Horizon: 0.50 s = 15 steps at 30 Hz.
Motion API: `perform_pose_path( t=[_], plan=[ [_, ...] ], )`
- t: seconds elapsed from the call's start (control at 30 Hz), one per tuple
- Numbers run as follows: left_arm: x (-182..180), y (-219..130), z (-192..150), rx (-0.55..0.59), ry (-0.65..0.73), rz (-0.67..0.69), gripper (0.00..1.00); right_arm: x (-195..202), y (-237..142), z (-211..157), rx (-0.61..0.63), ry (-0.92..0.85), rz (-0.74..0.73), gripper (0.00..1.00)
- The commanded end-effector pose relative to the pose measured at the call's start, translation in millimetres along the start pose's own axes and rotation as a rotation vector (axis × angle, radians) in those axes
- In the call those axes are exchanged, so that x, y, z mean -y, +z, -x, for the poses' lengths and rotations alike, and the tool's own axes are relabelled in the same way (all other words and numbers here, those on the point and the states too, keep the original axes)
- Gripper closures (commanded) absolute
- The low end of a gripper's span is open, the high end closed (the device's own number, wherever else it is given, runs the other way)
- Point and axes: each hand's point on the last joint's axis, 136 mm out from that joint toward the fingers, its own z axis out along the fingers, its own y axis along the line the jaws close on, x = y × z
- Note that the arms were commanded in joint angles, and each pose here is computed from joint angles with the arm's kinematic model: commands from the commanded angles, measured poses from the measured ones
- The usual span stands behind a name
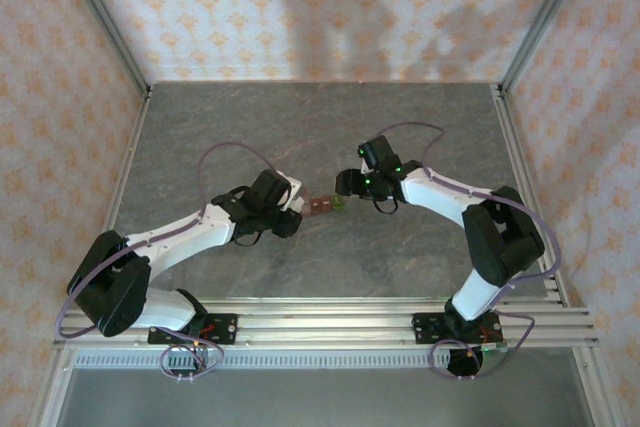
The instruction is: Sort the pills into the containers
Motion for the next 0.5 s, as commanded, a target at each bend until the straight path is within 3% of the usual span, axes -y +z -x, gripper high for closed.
perform_pose_path(
  t=[0.0, 0.47],
  plan=[
    [-5, -14, 7, -0.014, 0.033, 0.031, 1.0, -11, 8, 3, 0.005, -0.008, 0.025, 0.29],
    [-1, 1, 9, -0.153, 0.097, 0.01, 1.0, -4, 20, -2, -0.018, -0.02, -0.006, 0.3]
  ],
)
